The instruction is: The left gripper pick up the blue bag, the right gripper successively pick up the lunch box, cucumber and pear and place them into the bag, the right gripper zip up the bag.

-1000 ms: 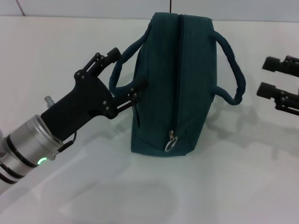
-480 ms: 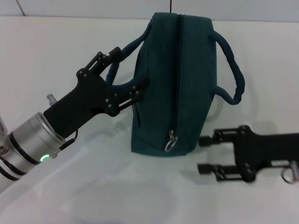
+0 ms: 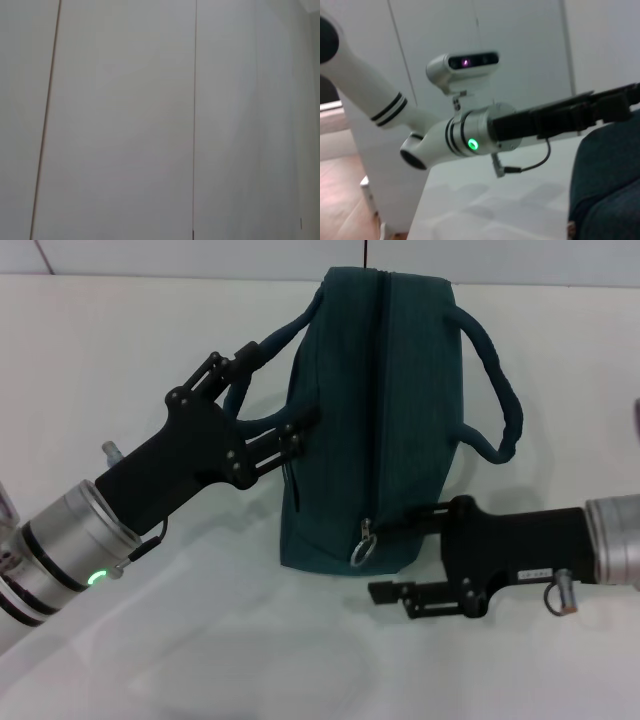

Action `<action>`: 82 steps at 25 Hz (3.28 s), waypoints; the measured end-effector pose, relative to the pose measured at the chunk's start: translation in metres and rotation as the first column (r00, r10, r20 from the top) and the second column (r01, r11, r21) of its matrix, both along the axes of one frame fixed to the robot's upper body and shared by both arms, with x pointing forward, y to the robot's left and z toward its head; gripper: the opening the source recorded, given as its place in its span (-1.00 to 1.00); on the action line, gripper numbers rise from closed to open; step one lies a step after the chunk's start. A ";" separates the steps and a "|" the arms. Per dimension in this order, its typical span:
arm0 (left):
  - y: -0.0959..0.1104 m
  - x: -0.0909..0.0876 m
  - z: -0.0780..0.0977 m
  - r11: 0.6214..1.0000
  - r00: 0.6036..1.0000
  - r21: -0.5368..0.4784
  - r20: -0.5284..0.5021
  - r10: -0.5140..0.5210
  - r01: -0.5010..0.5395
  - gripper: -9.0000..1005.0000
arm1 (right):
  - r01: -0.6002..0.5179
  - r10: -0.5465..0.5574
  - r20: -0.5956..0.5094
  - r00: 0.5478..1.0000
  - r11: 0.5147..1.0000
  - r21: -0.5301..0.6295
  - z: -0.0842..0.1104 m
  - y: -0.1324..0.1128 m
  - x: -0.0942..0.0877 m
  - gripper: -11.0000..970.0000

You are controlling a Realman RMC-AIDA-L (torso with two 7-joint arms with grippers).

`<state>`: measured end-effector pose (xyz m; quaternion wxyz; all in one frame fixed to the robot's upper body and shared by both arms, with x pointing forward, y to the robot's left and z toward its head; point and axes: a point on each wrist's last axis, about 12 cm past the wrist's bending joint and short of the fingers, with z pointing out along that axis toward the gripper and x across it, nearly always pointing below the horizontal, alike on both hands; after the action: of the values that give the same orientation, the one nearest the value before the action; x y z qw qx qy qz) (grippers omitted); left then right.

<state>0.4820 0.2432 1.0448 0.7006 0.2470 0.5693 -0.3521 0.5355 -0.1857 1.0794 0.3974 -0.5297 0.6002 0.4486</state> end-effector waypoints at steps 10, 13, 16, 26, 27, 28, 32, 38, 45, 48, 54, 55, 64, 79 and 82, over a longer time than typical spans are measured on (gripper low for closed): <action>-0.001 0.001 0.000 1.000 1.000 0.000 -0.001 0.001 -0.001 0.75 | -0.071 0.071 0.018 0.997 0.997 -0.013 0.000 0.009 -0.004 0.09; -0.001 0.001 0.000 1.000 1.000 0.000 0.000 0.000 0.000 0.75 | -0.061 0.061 0.026 0.998 0.998 0.000 0.001 0.010 -0.003 0.06; -0.003 0.002 0.001 1.000 1.000 -0.002 0.000 -0.004 0.004 0.75 | -0.057 0.057 0.031 0.998 0.998 0.008 0.002 0.011 -0.002 0.02; -0.006 0.003 0.001 1.000 1.000 -0.008 -0.006 -0.012 0.012 0.74 | -0.058 0.058 0.100 0.993 0.998 -0.005 -0.001 0.010 -0.002 -0.18; -0.006 0.003 0.001 1.000 1.000 -0.009 -0.005 -0.012 0.012 0.74 | -0.058 0.058 0.108 0.992 0.998 -0.001 0.000 0.010 -0.002 -0.26; -0.006 0.003 0.001 1.000 1.000 -0.009 -0.005 -0.011 0.011 0.74 | -0.058 0.057 0.119 0.991 0.998 0.003 0.000 0.010 -0.002 -0.35; -0.005 0.001 0.001 1.000 1.000 -0.018 -0.001 -0.009 0.009 0.73 | -0.063 0.059 0.170 0.984 0.998 0.014 0.001 0.010 -0.001 -0.66; 0.004 -0.014 0.001 0.999 0.999 -0.041 0.036 0.005 -0.004 0.73 | -0.070 0.044 0.285 0.957 0.994 0.081 0.007 0.009 -0.002 -0.94; 0.013 -0.037 -0.011 0.998 0.998 -0.012 0.026 0.061 -0.061 0.72 | -0.035 -0.032 0.386 0.922 0.986 0.164 0.015 0.006 0.002 -0.96; 0.013 -0.044 -0.017 0.997 0.997 0.003 0.009 0.081 -0.081 0.72 | -0.013 -0.065 0.400 0.914 0.982 0.188 0.019 0.005 0.006 -0.97; 0.010 -0.053 -0.031 0.992 0.993 0.073 -0.037 0.109 -0.106 0.72 | 0.020 -0.105 0.403 0.909 0.977 0.210 0.022 0.005 0.011 -0.96; 0.010 -0.054 -0.033 0.991 0.993 0.087 -0.044 0.106 -0.102 0.72 | 0.025 -0.113 0.403 0.908 0.976 0.216 0.023 0.006 0.012 -0.96; -0.005 -0.046 -0.042 0.978 0.994 0.199 -0.098 -0.036 0.055 0.71 | 0.068 -0.170 0.385 0.907 0.962 0.264 0.025 0.002 0.014 -0.96; -0.012 -0.034 -0.038 0.974 0.996 0.215 -0.075 -0.055 0.070 0.52 | 0.126 -0.215 0.271 0.938 0.942 0.312 0.021 -0.005 0.009 -0.96; -0.013 -0.032 -0.037 0.972 0.996 0.222 -0.067 -0.059 0.073 0.26 | 0.137 -0.219 0.245 0.945 0.940 0.312 0.019 -0.007 0.008 -0.96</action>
<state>0.4501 0.2303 1.0075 0.6388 0.3328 0.6175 -0.3159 0.5437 -0.1922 1.0983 0.5898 -0.4658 0.5123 0.4156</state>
